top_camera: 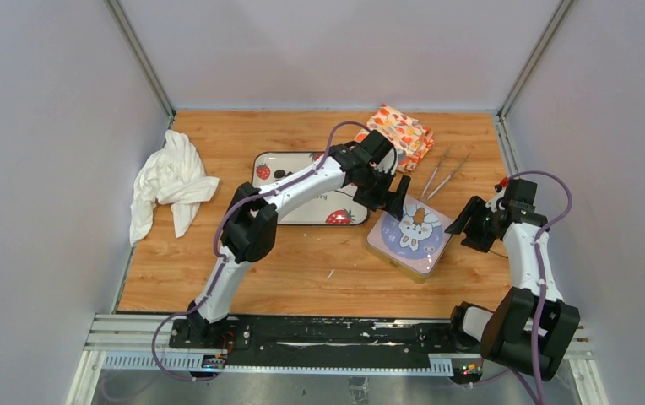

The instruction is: Pack the chocolate

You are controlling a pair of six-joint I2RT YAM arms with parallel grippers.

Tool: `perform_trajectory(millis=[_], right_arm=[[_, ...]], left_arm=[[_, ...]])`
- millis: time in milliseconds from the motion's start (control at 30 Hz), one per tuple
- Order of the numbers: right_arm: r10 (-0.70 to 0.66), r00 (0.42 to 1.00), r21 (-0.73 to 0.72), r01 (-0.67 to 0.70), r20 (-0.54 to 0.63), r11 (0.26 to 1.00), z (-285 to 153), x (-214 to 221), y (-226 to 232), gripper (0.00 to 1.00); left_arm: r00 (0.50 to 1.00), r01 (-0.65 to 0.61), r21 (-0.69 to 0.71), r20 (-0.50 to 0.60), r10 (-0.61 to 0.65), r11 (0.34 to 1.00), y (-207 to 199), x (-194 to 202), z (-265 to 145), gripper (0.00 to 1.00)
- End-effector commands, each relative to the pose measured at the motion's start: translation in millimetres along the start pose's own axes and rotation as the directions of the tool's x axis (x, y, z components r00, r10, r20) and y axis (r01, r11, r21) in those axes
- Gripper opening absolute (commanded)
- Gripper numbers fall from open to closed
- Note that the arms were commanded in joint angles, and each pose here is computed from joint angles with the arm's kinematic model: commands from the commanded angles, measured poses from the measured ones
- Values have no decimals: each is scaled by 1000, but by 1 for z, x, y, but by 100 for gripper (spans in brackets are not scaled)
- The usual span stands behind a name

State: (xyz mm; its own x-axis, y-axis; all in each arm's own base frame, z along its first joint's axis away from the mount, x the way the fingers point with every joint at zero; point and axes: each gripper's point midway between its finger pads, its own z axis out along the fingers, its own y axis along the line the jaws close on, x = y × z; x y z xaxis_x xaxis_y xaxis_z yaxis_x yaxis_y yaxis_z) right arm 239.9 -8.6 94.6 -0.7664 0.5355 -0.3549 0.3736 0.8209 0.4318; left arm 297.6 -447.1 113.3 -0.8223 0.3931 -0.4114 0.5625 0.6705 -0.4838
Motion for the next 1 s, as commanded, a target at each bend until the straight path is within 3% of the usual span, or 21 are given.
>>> perform_trajectory(millis=[0, 300, 567, 967], right_arm=[[9, 1000, -14, -9, -11, 1000, -3, 7, 0, 60], [83, 996, -129, -84, -13, 988, -16, 2, 29, 63], [172, 982, -123, -181, -83, 976, -5, 26, 23, 64], [163, 981, -82, -172, -100, 982, -1, 28, 16, 63]], left_arm=[[992, 13, 29, -123, -10, 999, -3, 26, 2, 95], [986, 6, 26, -165, -2, 1000, 1, 42, 6, 96], [981, 37, 90, -193, -19, 995, -11, 41, 13, 95], [979, 40, 135, -206, -12, 990, -16, 39, 22, 95]])
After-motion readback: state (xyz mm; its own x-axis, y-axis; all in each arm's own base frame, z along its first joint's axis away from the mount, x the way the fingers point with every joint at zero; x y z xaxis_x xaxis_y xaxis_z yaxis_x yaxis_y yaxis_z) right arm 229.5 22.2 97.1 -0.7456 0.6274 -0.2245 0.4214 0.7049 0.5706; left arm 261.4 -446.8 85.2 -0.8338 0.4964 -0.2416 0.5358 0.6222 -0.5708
